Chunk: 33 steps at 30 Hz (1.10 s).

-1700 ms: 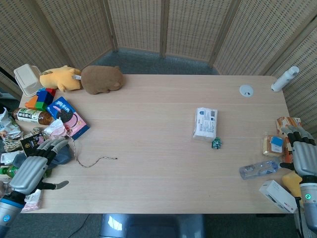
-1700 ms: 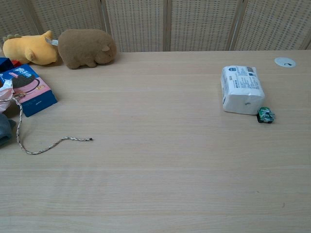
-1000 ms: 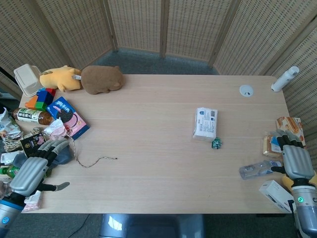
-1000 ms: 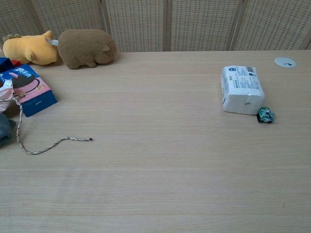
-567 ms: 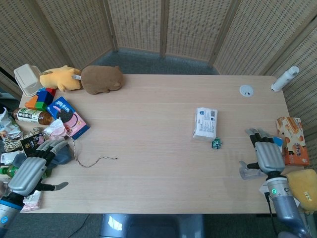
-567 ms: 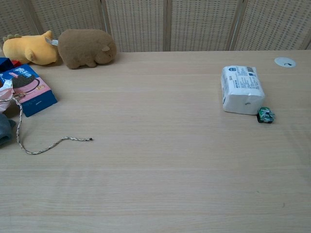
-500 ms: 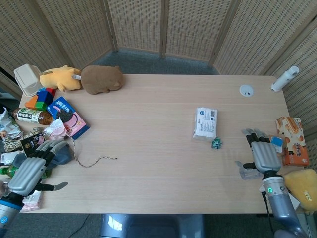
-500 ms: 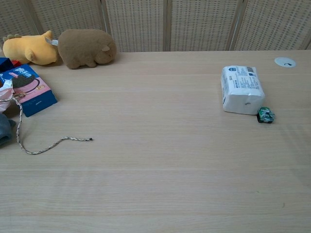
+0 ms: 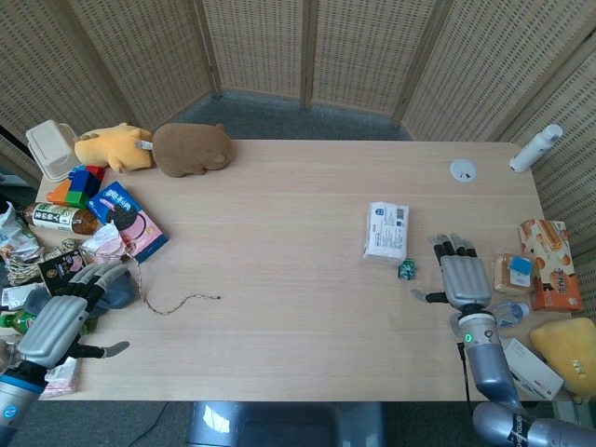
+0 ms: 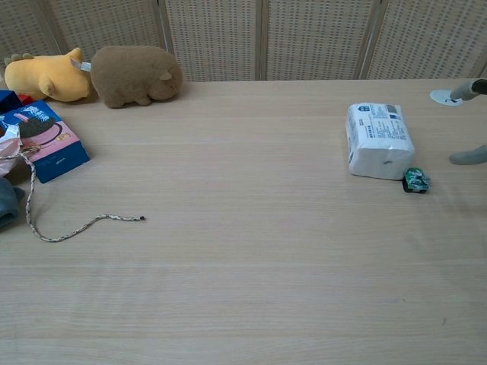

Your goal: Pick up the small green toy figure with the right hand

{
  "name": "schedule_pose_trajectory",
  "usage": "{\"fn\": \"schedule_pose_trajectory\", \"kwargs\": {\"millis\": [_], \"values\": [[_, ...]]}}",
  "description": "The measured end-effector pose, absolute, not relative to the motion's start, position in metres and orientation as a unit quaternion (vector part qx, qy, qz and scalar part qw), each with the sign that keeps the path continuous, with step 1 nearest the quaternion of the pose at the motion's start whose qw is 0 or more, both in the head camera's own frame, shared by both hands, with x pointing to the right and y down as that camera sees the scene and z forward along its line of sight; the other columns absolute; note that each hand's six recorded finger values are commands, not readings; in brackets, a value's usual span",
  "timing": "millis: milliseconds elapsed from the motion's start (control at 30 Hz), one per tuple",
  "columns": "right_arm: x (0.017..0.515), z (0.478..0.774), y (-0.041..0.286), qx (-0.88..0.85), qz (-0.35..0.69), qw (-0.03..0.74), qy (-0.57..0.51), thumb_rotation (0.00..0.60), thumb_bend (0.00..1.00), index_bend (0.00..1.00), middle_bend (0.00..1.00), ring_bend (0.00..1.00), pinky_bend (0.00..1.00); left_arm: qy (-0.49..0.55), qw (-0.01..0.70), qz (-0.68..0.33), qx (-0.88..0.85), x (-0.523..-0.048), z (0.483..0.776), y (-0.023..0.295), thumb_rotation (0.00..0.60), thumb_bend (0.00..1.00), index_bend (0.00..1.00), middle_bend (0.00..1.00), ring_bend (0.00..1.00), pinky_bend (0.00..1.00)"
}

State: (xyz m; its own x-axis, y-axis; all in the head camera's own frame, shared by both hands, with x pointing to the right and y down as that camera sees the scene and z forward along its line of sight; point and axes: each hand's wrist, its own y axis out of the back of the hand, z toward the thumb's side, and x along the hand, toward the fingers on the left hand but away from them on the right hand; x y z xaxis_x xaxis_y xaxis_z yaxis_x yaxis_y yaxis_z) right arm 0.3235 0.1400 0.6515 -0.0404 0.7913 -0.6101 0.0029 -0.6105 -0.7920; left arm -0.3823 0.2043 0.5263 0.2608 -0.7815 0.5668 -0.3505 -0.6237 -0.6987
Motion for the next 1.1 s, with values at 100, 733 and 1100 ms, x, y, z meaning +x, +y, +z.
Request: {"fn": "schedule_pose_trajectory", "kwargs": {"millis": [100, 733, 1100], "values": [[0.319, 0.659, 0.139, -0.619, 0.651, 0.307, -0.313, 0.408, 0.03, 0.00, 0.00, 0.00, 0.00, 0.372, 0.224, -0.482, -0.761, -0.383, 0.527, 0.204, 0.600, 0.00, 0.00, 0.00, 0.00, 0.00], [0.298, 0.714, 0.138, -0.638, 0.671, 0.274, -0.261, 0.384, 0.02, 0.00, 0.00, 0.00, 0.00, 0.374, 0.227, -0.483, -0.758, -0.383, 0.524, 0.201, 0.600, 0.01, 0.00, 0.00, 0.00, 0.00], [0.308, 0.733, 0.131, -0.637, 0.679, 0.262, -0.255, 0.383, 0.02, 0.00, 0.00, 0.00, 0.00, 0.376, 0.229, -0.491, -0.752, -0.387, 0.522, 0.202, 0.600, 0.00, 0.00, 0.00, 0.00, 0.00]]}}
